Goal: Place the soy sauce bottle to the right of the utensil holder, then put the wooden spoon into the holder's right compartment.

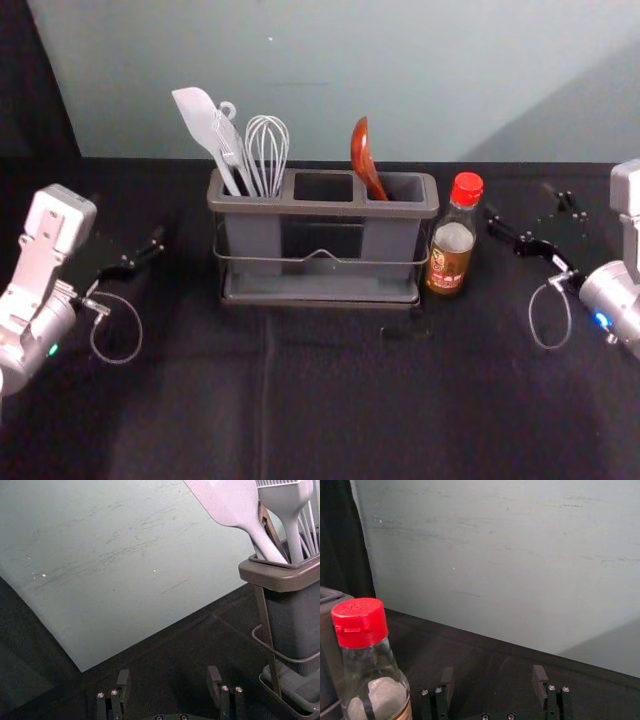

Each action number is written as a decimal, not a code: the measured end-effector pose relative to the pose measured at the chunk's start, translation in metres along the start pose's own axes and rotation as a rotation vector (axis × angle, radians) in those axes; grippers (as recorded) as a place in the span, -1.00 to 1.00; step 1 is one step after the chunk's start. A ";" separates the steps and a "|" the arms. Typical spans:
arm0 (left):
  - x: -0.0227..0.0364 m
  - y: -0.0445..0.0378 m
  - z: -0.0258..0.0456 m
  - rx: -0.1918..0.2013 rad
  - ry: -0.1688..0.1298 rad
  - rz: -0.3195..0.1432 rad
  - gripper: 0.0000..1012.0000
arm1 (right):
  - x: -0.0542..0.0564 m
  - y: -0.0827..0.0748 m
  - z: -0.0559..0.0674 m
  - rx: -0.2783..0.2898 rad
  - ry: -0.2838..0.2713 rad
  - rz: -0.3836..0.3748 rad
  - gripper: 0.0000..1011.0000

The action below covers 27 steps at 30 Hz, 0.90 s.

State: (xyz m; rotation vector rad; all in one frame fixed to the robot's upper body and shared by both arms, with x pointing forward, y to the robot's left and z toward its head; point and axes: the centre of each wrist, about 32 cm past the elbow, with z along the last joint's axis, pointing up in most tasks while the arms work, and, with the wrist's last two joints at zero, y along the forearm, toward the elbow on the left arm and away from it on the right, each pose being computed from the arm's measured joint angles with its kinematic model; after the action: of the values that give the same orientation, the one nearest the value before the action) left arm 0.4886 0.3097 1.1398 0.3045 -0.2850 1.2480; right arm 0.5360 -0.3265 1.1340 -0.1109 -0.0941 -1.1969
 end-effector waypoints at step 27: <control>0.0000 0.0000 0.0000 0.000 0.000 0.000 0.98 | 0.001 -0.001 0.002 -0.004 -0.004 0.005 0.98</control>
State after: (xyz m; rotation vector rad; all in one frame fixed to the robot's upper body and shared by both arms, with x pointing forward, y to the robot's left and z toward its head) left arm 0.4886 0.3097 1.1398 0.3044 -0.2851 1.2480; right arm 0.5357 -0.3276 1.1358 -0.1166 -0.0947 -1.1921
